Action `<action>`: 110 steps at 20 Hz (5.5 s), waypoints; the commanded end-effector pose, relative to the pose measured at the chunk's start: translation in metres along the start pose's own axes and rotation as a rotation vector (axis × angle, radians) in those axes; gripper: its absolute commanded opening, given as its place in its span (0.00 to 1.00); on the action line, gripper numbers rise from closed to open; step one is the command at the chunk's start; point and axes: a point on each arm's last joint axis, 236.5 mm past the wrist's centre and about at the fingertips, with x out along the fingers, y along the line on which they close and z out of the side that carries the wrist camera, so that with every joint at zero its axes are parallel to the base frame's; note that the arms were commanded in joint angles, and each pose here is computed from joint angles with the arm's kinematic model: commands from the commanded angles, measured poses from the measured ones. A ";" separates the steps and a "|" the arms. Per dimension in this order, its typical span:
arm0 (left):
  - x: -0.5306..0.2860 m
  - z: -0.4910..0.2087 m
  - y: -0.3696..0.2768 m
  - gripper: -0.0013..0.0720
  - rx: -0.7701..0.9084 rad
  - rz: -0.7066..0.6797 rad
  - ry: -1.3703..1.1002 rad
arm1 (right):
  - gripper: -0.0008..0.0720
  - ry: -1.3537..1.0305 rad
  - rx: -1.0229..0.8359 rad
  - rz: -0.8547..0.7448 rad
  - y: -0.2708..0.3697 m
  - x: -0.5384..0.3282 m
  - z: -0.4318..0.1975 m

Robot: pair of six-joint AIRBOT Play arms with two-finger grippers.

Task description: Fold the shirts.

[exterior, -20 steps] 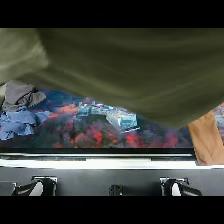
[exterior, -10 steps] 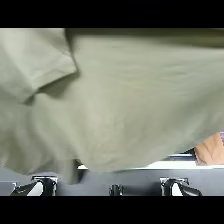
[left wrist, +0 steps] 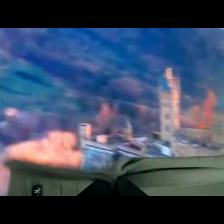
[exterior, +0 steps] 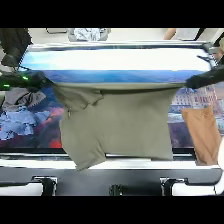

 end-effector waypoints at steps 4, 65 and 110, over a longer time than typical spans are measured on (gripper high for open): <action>0.103 0.041 0.040 0.05 0.017 0.045 -0.171 | 0.06 -0.349 0.057 -0.159 -0.029 0.087 0.089; 0.033 -0.350 0.055 0.17 -0.328 0.140 0.502 | 0.86 0.596 0.181 0.333 0.089 0.021 -0.264; 0.105 -0.084 0.064 0.17 -0.075 0.108 0.354 | 0.28 0.116 0.158 0.210 0.065 0.154 -0.041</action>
